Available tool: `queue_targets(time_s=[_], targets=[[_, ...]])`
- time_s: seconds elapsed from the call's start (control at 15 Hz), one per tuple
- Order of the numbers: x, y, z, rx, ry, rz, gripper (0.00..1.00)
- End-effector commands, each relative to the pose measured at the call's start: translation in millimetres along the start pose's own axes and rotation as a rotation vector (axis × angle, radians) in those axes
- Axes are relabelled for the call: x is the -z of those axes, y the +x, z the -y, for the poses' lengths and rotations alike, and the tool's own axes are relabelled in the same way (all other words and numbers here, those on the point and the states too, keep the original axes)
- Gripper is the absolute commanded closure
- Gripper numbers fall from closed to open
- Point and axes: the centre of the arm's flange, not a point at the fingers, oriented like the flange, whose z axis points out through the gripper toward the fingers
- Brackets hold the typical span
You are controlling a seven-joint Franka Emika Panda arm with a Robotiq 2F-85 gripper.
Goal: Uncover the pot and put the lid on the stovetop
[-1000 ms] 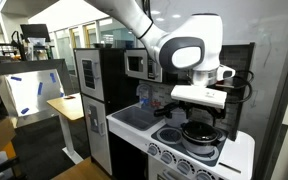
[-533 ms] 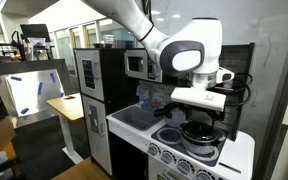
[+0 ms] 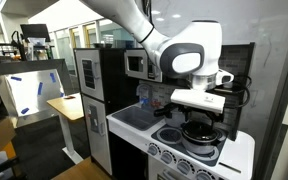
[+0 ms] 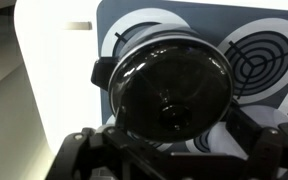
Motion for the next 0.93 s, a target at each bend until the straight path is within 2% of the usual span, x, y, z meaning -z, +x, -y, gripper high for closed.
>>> queue_targets(time_s=[0.0, 0.07, 0.2, 0.8, 0.87], targets=[[-3.0, 3.0, -4.5, 0.009, 0.01, -0.012, 0.02], [-3.8, 2.8, -4.3, 0.008, 0.011, -0.012, 0.26], [-4.1, 2.9, -4.1, 0.009, 0.009, -0.009, 0.29], [-1.1, 7.0, -4.1, 0.015, 0.002, -0.013, 0.91], [-1.3, 6.9, -4.2, 0.015, 0.001, -0.012, 0.92]])
